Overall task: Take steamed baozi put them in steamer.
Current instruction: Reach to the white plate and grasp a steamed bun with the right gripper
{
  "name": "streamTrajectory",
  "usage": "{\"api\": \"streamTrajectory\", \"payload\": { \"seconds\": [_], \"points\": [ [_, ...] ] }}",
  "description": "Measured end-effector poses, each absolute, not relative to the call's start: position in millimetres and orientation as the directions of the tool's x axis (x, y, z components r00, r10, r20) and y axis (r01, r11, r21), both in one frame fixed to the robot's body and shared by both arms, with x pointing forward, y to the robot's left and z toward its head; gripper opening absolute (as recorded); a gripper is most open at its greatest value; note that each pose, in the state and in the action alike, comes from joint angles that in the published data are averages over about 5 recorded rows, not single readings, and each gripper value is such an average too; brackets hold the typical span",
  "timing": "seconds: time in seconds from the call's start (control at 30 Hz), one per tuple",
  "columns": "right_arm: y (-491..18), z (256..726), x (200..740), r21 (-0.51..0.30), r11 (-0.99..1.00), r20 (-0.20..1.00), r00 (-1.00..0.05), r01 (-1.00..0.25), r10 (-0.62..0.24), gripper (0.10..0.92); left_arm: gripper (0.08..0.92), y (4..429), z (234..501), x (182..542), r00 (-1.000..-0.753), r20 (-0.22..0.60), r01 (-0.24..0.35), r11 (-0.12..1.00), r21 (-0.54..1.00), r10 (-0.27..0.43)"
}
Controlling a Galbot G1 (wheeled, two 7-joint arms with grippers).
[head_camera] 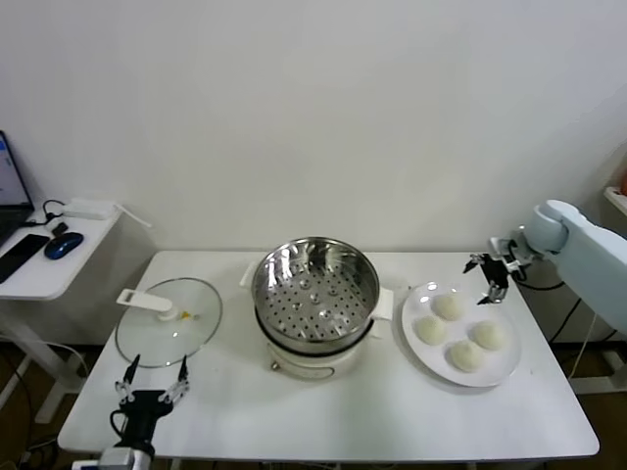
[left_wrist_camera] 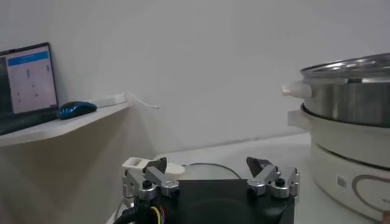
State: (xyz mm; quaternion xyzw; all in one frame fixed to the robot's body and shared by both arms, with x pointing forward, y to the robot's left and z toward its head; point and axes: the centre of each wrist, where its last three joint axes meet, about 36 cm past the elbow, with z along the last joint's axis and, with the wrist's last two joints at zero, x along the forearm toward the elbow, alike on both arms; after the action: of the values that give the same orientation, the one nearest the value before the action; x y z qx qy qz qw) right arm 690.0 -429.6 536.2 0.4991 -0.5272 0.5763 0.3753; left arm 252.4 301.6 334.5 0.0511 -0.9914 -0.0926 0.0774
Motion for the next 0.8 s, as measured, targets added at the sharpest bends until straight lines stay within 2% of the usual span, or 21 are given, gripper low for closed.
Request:
{"api": "streamTrajectory", "payload": {
  "seconds": [0.37,0.8],
  "points": [
    [-407,501,705,-0.183,-0.174,0.983,-0.174,-0.968,-0.064,0.823,0.823,307,337,259,-0.984,0.134,-0.091,0.976,0.198,-0.119],
    [-398,472,710,-0.174,-0.165,0.984,-0.167,-0.971,-0.059,0.823,0.823,308,335,257,-0.984,0.138,-0.081,0.977,0.199,-0.11]
  ]
}}
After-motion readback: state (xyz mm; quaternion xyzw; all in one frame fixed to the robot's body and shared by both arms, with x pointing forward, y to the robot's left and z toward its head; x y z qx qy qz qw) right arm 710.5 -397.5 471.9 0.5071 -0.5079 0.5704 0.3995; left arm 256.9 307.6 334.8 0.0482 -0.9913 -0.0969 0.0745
